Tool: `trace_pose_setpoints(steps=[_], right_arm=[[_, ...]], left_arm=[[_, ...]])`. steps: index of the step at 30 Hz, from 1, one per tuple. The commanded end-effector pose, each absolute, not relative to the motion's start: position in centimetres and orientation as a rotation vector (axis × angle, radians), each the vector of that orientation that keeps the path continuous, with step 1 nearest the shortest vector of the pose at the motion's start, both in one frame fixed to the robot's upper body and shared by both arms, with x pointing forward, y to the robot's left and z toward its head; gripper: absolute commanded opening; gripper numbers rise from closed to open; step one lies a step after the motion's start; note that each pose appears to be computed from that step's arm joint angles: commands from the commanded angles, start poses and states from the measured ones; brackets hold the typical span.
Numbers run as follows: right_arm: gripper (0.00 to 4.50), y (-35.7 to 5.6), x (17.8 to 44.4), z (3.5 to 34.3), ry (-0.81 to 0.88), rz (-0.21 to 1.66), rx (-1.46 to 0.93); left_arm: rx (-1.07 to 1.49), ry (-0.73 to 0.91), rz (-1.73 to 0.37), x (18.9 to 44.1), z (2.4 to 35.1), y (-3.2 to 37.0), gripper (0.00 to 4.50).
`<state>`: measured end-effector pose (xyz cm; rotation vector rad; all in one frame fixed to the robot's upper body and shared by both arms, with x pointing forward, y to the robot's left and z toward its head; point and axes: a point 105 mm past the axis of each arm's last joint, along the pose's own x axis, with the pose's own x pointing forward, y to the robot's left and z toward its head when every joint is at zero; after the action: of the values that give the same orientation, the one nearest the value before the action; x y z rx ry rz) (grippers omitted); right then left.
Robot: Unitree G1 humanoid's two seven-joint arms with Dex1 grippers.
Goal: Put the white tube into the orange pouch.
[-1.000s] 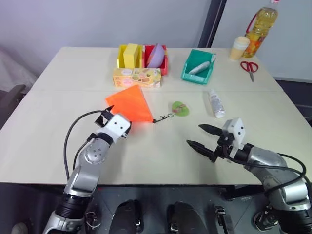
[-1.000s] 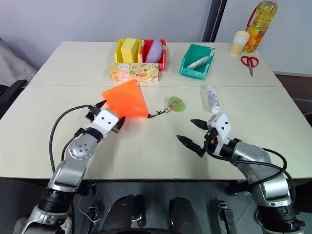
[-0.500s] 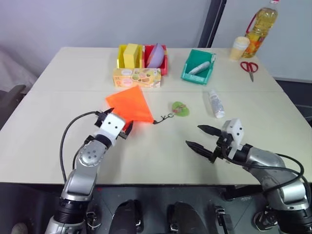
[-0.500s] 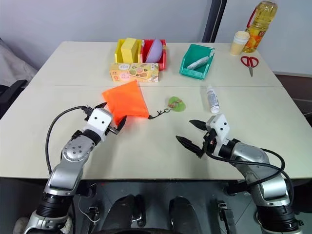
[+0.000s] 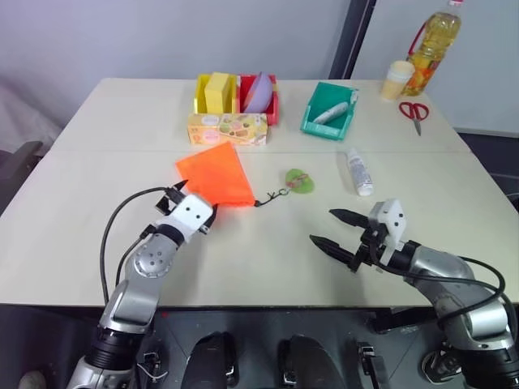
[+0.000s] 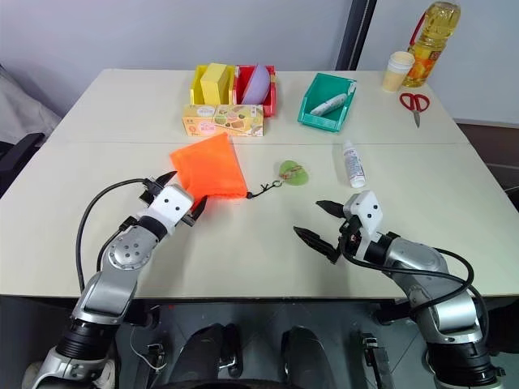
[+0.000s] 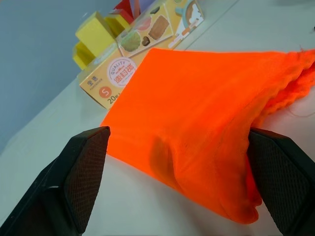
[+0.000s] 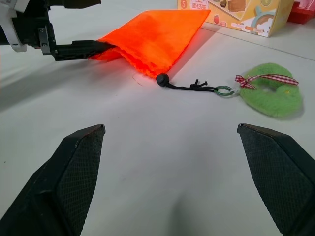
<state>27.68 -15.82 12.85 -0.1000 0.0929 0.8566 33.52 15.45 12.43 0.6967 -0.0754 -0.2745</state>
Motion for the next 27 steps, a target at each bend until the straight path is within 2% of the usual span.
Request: trace_pose_setpoints(steps=[1,15,27], right_arm=[[4.47,-15.4,27.5,14.0,0.044,0.871,-0.113],[4.47,-15.5,27.5,13.9,0.048,0.871,-0.111],[4.47,-15.2,27.3,13.8,0.047,0.87,-0.104]], left_arm=[[0.722,-0.133,-0.29,33.7,13.6,14.7,4.5],[0.646,-0.182,-0.376,33.0,14.5,13.1,4.5],[0.666,-0.183,-0.406,33.8,14.1,11.9,4.5]])
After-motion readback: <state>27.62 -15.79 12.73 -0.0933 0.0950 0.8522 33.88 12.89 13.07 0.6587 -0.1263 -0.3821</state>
